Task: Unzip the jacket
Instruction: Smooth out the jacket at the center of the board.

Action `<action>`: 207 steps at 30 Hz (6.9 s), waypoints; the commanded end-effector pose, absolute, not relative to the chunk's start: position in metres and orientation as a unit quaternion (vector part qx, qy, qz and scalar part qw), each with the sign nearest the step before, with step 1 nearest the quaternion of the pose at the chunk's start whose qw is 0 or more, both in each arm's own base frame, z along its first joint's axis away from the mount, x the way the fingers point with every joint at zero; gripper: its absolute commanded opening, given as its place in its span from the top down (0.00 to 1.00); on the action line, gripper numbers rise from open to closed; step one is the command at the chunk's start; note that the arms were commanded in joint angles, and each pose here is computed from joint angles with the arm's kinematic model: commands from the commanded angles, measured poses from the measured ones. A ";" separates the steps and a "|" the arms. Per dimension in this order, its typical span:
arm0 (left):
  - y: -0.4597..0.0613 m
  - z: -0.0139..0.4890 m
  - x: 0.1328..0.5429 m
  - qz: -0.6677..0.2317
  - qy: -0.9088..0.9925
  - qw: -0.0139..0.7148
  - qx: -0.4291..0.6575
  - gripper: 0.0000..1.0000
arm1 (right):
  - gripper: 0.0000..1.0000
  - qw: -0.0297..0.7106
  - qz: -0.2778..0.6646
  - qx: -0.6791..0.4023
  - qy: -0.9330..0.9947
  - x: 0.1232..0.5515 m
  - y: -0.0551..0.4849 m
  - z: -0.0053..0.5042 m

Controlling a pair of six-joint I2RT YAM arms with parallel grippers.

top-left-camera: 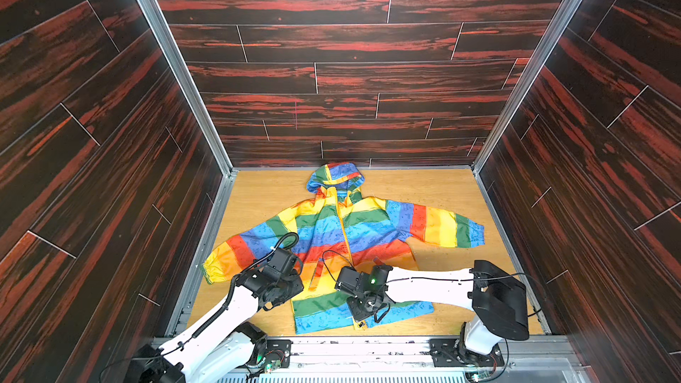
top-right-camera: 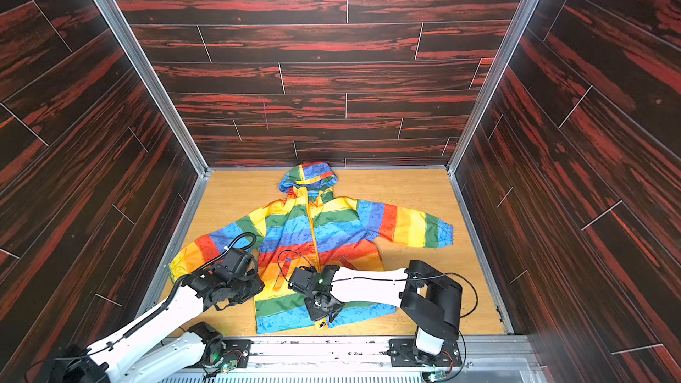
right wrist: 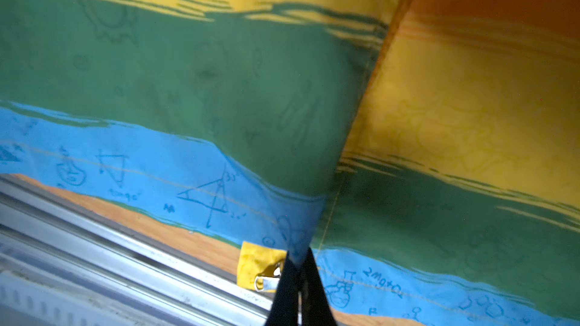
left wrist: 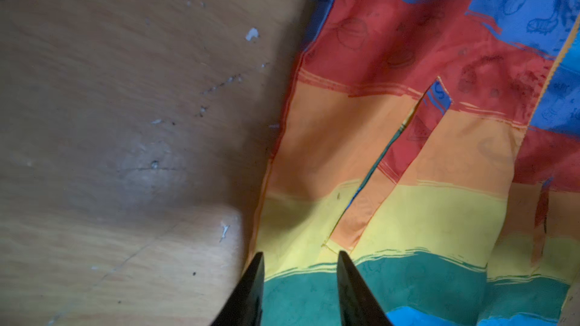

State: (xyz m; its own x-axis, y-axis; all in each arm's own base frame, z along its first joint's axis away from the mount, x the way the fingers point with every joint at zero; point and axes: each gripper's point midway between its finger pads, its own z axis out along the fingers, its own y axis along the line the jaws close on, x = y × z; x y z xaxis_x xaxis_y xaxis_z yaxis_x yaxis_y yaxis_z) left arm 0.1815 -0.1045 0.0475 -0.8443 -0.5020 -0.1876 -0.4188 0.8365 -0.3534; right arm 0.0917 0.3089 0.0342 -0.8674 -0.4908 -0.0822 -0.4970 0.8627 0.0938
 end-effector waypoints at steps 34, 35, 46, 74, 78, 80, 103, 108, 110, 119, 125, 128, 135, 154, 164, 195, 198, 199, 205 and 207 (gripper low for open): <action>-0.138 0.069 0.201 -0.207 0.943 0.156 -0.208 1.00 | 0.80 0.054 0.235 -0.252 0.937 0.094 0.320 0.083; -0.138 0.067 0.200 -0.206 0.944 0.152 -0.208 1.00 | 0.82 0.047 0.238 -0.253 0.937 0.093 0.325 0.077; -0.115 0.013 0.177 -0.136 0.954 0.103 -0.246 1.00 | 0.89 -0.029 0.193 -0.231 0.953 0.077 0.314 0.005; -0.087 0.009 0.179 -0.060 0.956 0.126 -0.258 1.00 | 0.54 0.232 0.042 -0.455 0.859 0.084 0.281 0.051; -0.083 0.011 0.177 -0.062 0.954 0.131 -0.262 1.00 | 0.53 0.227 -0.020 -0.458 0.859 0.094 0.284 0.037; -0.080 0.011 0.176 -0.063 0.953 0.134 -0.264 1.00 | 0.53 0.225 -0.017 -0.461 0.858 0.093 0.290 0.030; -0.078 0.008 0.178 -0.075 0.951 0.138 -0.266 1.00 | 0.55 0.198 0.021 -0.464 0.863 0.079 0.310 0.016; -0.078 0.007 0.177 -0.075 0.952 0.135 -0.266 1.00 | 0.56 0.210 -0.015 -0.450 0.868 0.089 0.304 0.019; -0.078 0.007 0.176 -0.075 0.952 0.132 -0.266 1.00 | 0.61 0.214 -0.030 -0.445 0.869 0.092 0.300 0.022; -0.078 0.005 0.176 -0.073 0.952 0.128 -0.267 1.00 | 1.00 0.175 -0.151 -0.514 0.826 0.094 0.280 0.026; -0.077 0.005 0.175 -0.073 0.953 0.127 -0.266 1.00 | 1.00 0.139 -0.197 -0.598 0.764 0.073 0.288 0.024; -0.075 0.006 0.175 -0.071 0.953 0.128 -0.266 1.00 | 0.91 0.096 -0.171 -0.618 0.761 0.049 0.292 0.015; -0.074 0.010 0.178 -0.073 0.953 0.129 -0.265 1.00 | 0.44 0.016 0.062 -0.533 0.843 -0.012 0.324 0.040; -0.082 0.089 0.201 -0.138 0.940 0.242 -0.198 1.00 | 0.91 0.071 0.268 -0.270 0.922 0.099 0.318 0.106; -0.079 0.127 0.223 -0.131 0.927 0.316 -0.151 0.67 | 0.96 -0.009 0.260 -0.211 0.942 0.103 0.319 0.025; -0.025 0.087 0.366 -0.154 0.899 0.257 -0.320 0.67 | 0.83 0.110 0.555 -0.131 0.814 0.456 0.393 0.133; -0.009 0.073 0.356 -0.137 0.898 0.248 -0.337 0.68 | 0.84 0.085 0.556 -0.124 0.817 0.464 0.402 0.110; -0.005 0.071 0.354 -0.134 0.898 0.246 -0.340 0.68 | 0.84 0.081 0.557 -0.124 0.817 0.467 0.406 0.105; 0.019 0.057 0.343 -0.113 0.893 0.232 -0.369 0.74 | 0.87 0.080 0.517 -0.075 0.849 0.497 0.411 0.061; 0.027 0.052 0.338 -0.109 0.889 0.226 -0.382 0.75 | 0.87 0.086 0.472 -0.062 0.875 0.508 0.408 0.045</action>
